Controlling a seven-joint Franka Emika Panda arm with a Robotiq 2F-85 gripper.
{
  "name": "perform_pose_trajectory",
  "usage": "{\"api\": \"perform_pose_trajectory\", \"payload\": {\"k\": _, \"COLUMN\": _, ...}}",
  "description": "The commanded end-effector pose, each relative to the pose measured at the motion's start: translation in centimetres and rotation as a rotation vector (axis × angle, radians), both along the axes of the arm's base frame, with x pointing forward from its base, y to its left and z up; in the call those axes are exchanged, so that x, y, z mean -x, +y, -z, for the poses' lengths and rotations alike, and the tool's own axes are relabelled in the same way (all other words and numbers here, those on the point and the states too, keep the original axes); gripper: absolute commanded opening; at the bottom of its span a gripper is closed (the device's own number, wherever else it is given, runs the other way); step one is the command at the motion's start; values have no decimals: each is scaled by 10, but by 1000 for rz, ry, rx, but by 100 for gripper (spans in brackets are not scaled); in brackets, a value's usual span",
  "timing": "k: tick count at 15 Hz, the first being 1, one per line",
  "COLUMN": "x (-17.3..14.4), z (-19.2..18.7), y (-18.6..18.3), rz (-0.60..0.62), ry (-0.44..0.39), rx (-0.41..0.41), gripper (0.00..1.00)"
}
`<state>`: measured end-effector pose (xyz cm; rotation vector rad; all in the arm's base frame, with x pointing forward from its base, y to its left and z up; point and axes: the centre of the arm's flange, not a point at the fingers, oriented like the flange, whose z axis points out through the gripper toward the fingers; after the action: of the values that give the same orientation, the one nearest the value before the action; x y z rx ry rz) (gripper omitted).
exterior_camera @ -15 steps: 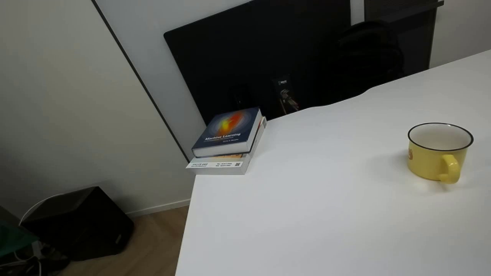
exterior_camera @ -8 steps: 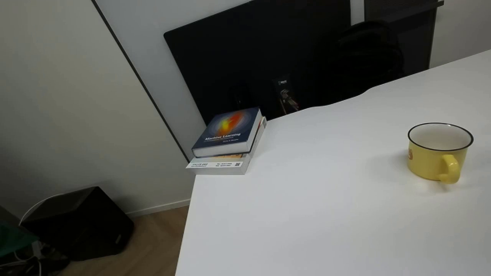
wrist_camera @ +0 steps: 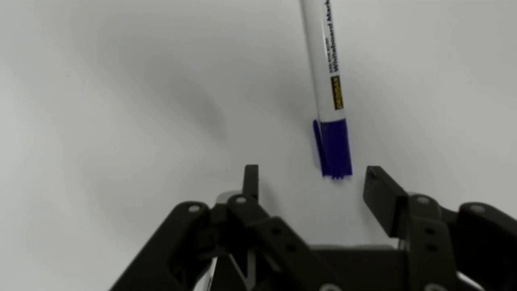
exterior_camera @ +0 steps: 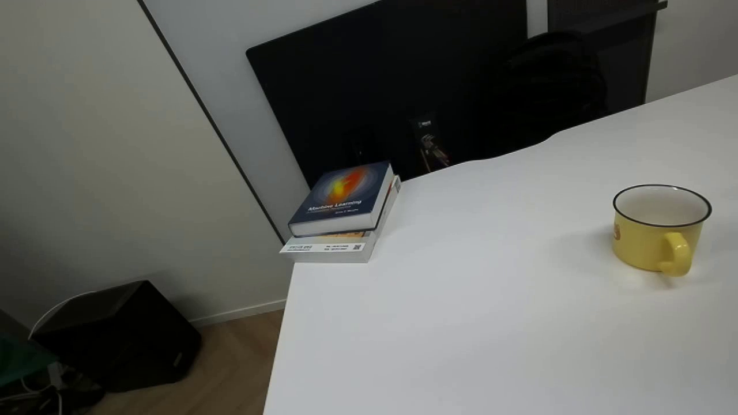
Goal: Put the marker into the cup, put it back on the table then back into the cup again.
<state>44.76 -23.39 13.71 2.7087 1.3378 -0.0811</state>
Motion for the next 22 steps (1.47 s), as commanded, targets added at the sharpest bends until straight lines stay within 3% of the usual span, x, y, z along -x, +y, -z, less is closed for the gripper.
{"api": "perform_pose_trajectory", "payload": {"k": 1, "x": -2, "z": 5, "y": 1, "rz": -33, "ry": -10, "rx": -46, "gripper": 100}}
{"api": "perform_pose_trajectory", "payload": {"k": 15, "x": 22, "z": 23, "y": -34, "rz": -6, "ry": 23, "rx": -67, "gripper": 100}}
{"api": "perform_pose_trajectory", "payload": {"k": 16, "x": 23, "z": 23, "y": -35, "rz": -3, "ry": 23, "rx": -66, "gripper": 75}}
{"api": "perform_pose_trajectory", "payload": {"k": 18, "x": 25, "z": 23, "y": -38, "rz": -3, "ry": 24, "rx": -65, "gripper": 68}}
{"api": "perform_pose_trajectory", "payload": {"k": 22, "x": 25, "z": 19, "y": -43, "rz": 10, "ry": 19, "rx": -64, "gripper": 39}}
